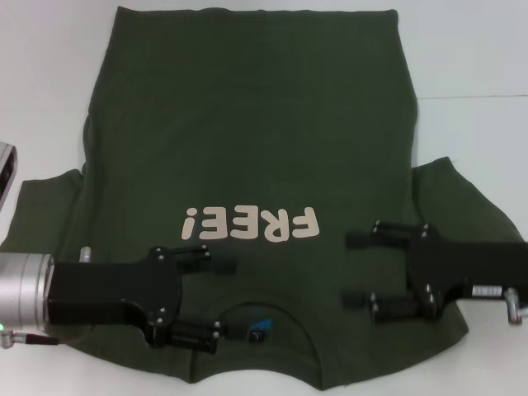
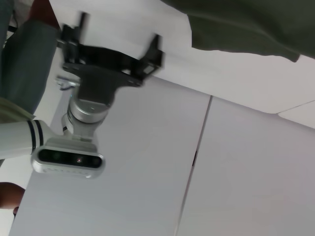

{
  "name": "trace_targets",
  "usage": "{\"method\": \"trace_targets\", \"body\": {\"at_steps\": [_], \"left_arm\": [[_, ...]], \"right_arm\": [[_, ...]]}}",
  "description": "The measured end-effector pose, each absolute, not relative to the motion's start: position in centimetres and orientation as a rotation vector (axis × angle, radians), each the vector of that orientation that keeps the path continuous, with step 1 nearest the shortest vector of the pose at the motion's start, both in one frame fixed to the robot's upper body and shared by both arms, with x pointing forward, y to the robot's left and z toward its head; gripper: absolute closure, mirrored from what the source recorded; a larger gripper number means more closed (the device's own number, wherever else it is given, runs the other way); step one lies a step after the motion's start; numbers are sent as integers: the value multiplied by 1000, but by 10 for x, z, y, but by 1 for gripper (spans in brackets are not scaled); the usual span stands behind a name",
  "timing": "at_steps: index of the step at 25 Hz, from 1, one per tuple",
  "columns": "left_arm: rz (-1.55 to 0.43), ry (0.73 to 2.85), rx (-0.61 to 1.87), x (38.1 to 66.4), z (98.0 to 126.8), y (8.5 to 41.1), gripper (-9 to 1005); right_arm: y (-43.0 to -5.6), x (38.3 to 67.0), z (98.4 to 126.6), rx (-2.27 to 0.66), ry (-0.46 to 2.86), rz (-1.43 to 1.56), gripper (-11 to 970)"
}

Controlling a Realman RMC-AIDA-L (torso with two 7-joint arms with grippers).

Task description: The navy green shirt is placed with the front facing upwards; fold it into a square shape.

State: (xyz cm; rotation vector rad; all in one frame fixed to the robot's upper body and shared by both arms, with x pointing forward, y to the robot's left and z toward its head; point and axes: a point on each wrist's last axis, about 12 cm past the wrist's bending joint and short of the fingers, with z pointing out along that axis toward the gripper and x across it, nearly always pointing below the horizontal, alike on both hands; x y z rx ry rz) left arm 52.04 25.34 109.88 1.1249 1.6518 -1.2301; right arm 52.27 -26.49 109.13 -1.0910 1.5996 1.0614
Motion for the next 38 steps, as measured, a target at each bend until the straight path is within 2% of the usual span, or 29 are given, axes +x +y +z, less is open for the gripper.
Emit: {"method": "trace_targets", "body": {"at_steps": [5,9,16,21,27,38], "left_arm": [[-1216,1651,1125,523,1099,252,61],[-1211,1650,1123,525,1099,250,61],[-1217,1642,1122,528,1099,243,61],[-1215,1641,1114,530,1099,241,62],[-1218,1644,1107,531,1098,239,62],[-1220,1641,1105,531,1096,235,62]], "right_arm": [[-291,557,1100,-790,1872,888,62],[-317,576,1117,-613,2055,737,62],[-358,574,1160,-468,2240,461,63],[-372,568,1183,-375,2455,306,63],[-371,571,1177,-306,2694,146,64],[-355,586,1157,-250,2766,227,65]]}}
